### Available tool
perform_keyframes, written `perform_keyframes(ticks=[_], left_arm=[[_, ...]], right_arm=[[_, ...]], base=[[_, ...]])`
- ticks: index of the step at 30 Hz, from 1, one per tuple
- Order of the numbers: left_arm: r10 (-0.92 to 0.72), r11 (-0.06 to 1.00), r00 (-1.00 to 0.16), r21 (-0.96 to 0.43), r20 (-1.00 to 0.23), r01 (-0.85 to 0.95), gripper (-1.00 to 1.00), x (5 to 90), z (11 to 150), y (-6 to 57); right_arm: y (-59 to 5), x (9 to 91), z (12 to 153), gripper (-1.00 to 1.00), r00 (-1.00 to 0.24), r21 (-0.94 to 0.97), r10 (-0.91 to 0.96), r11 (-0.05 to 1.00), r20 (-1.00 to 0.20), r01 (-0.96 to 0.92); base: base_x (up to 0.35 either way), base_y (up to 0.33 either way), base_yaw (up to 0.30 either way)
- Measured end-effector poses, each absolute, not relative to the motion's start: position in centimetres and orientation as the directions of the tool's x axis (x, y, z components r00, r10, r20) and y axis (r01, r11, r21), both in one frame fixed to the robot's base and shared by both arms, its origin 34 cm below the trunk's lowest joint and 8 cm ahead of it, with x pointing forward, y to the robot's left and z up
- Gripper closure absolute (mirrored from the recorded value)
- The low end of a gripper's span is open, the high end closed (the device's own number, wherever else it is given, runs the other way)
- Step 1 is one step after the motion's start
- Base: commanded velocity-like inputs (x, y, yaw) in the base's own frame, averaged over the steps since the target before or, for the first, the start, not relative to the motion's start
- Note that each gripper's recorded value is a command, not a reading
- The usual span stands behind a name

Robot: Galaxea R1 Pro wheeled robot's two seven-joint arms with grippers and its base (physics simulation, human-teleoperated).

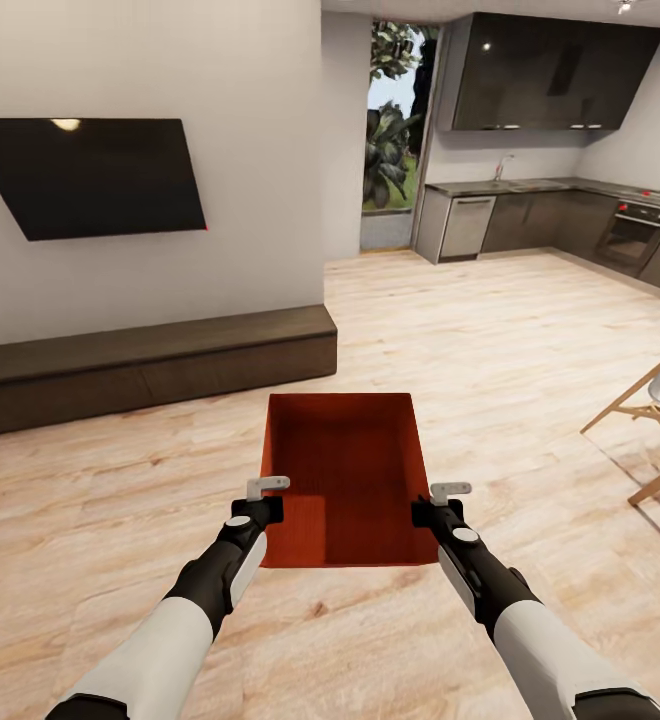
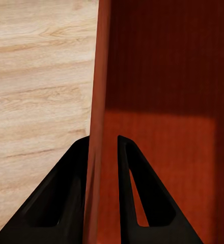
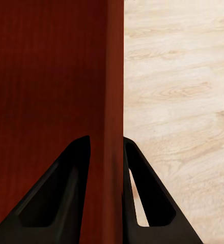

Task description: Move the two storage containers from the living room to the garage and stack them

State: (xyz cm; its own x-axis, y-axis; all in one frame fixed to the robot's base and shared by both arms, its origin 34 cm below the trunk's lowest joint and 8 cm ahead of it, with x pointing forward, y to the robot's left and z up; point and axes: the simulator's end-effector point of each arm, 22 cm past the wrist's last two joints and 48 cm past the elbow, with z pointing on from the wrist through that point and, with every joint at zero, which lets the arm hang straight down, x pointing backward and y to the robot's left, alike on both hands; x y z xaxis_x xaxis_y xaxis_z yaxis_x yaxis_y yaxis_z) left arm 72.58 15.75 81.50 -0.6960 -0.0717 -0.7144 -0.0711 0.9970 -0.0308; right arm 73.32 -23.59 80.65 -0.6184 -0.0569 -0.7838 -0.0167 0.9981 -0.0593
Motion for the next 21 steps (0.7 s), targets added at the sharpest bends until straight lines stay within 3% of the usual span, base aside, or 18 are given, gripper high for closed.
perform_keyframes(ticks=[21], left_arm=[[-0.072, 0.997, -0.672, -0.033, -0.737, -0.070, 1.00, 73.2, 83.6, 15.8]], right_arm=[[-23.6, 74.0, 82.7, 1.00, -0.592, -0.060, -0.057, 0.998, -0.804, -0.015]], base=[[0.000, 0.000, 0.000]])
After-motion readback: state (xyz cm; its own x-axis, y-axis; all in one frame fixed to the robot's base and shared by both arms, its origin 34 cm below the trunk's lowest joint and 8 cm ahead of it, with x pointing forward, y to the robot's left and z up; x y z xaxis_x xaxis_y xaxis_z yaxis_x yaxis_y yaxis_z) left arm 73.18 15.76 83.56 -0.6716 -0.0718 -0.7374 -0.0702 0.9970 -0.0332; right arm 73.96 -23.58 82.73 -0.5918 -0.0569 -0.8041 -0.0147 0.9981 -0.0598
